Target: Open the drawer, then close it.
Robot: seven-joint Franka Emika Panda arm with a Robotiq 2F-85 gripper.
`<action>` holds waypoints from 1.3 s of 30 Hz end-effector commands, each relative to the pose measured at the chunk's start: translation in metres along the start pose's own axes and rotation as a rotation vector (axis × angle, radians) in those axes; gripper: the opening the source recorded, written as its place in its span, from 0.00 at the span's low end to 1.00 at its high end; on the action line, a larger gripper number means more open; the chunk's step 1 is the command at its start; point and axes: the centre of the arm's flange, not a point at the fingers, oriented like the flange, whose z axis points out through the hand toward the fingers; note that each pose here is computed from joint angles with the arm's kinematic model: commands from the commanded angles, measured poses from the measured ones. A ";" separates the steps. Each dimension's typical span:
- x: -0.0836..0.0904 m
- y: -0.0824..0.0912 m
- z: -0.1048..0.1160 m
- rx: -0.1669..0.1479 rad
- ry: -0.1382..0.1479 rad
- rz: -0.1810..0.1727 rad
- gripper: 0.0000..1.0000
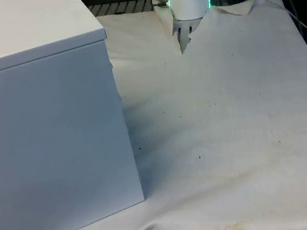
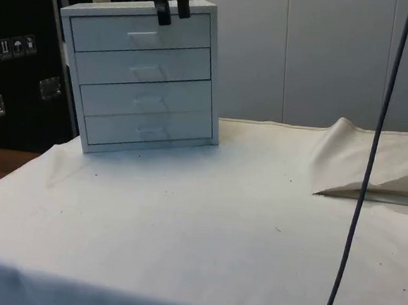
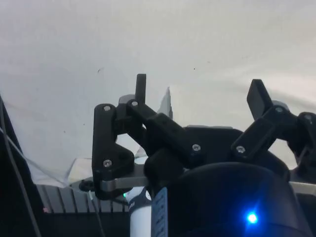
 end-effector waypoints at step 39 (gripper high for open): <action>0.007 0.003 0.004 -0.041 0.182 -0.119 1.00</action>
